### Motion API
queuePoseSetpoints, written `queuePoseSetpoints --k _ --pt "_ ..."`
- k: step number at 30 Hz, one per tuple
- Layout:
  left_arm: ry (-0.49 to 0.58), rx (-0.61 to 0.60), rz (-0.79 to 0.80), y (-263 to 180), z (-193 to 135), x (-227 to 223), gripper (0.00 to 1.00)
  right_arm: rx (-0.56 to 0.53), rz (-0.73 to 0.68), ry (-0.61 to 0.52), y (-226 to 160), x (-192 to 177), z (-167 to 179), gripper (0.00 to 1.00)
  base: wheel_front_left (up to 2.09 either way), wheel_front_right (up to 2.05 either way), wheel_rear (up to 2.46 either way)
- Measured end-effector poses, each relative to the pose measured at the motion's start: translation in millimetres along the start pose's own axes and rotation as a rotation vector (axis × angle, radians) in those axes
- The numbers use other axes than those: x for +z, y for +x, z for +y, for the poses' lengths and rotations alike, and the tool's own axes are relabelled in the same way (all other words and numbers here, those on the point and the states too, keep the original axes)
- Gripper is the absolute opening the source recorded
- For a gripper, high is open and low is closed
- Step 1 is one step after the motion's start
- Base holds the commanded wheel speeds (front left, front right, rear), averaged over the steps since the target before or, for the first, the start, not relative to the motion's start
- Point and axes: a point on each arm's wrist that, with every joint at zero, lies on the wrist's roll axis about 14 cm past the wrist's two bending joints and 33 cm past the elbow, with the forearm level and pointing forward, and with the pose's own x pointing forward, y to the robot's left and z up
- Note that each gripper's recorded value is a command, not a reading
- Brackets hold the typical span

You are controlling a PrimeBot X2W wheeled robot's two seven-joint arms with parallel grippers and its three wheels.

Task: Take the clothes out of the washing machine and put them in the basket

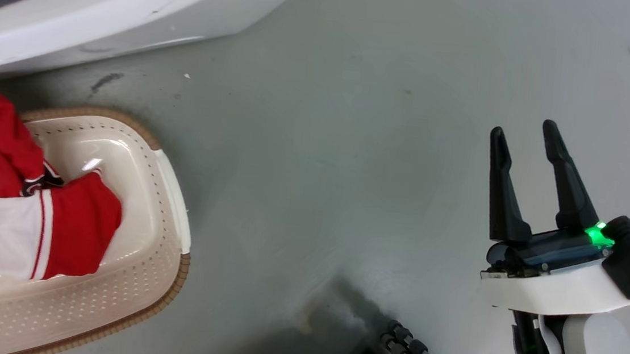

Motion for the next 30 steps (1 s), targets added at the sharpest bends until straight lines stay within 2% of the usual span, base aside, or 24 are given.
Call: queuePoseSetpoints --k 10,30 --pt "-0.029 -0.023 -0.177 -42.5 -12.1 35.9 0.0 0.016 -0.091 -0.014 2.3 29.1 2.1 1.0 0.0 0.0 0.0" --pt "0.01 -0.046 -0.329 -169.2 -32.5 48.5 0.0 0.089 -0.246 0.003 -18.1 82.2 25.4 1.0 0.0 0.0 0.0"
